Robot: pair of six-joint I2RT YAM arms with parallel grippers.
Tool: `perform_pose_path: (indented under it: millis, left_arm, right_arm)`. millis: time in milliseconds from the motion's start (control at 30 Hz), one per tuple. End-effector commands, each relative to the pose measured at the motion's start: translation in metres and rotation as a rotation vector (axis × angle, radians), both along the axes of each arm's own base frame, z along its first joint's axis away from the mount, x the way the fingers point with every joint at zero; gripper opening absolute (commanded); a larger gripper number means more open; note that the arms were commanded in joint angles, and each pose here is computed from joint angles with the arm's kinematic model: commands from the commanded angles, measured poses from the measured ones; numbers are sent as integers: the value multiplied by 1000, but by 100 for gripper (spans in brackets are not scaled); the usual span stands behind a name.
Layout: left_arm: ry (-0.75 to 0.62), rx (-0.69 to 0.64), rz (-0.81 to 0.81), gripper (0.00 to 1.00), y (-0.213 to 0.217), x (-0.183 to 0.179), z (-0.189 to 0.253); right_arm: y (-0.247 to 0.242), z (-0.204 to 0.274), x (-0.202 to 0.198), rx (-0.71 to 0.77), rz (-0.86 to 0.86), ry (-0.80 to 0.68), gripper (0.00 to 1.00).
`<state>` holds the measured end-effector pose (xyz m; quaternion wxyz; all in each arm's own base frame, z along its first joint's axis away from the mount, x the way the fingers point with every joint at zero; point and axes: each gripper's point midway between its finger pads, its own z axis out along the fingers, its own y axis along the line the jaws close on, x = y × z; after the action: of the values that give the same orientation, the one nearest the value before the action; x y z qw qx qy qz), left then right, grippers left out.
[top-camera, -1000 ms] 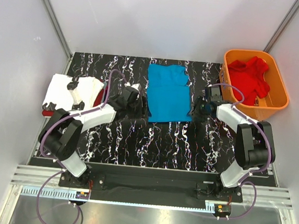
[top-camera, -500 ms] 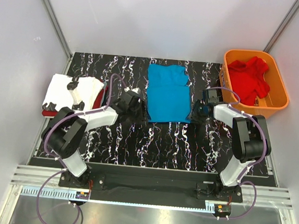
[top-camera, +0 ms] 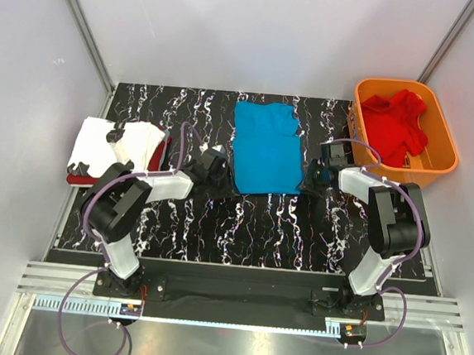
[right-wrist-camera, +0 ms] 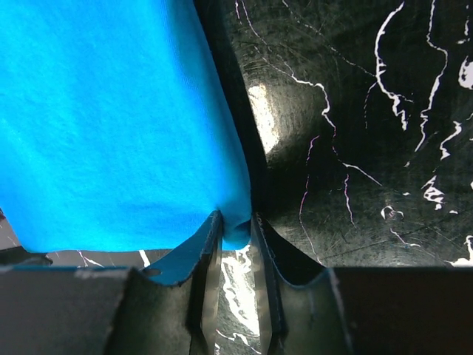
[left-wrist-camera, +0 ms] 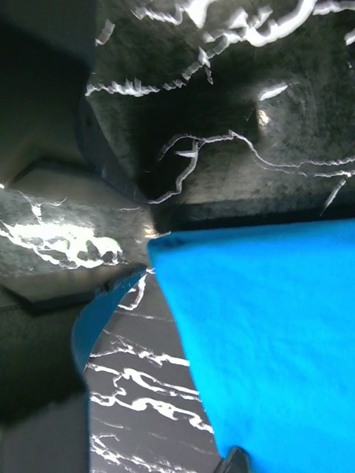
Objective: Fold and stack the t-shirts
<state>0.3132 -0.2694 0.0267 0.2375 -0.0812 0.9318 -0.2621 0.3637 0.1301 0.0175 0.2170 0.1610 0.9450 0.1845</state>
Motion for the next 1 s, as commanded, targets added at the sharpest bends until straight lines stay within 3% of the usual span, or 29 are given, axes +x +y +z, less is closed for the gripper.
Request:
perform_pose_path:
  millis: [0,133,167,200,233,500,833,967]
  left_arm:
    - [-37,-16,15,40,-12,20,1]
    - [-38,9,27,29,-14,30,-7]
    - [-40,14,26,23,-16,34,-8]
    - [-30,40,17,5,-14,33,-14]
    - [-39,53,21,0,-12,35,-13]
    - [-72,148,10,0,27,2,-9]
    - [-115,92,-51,0,37,-49,24]
    - [-119,75,-74,0,41,-74,37]
  right_arm:
    - [-4,-3,-4,-22,6,-3,29]
    - [-2,-4,-4,-15,12,-2,18]
    - [-2,-3,-4,-16,16,-3,14]
    - [-2,-3,-6,-17,17,6,6]
    - [-2,-3,-8,-19,20,12,3]
    - [-7,9,-55,-9,33,78,0]
    - [-2,37,-119,82,56,107,0]
    - [5,67,-132,154,62,46,0]
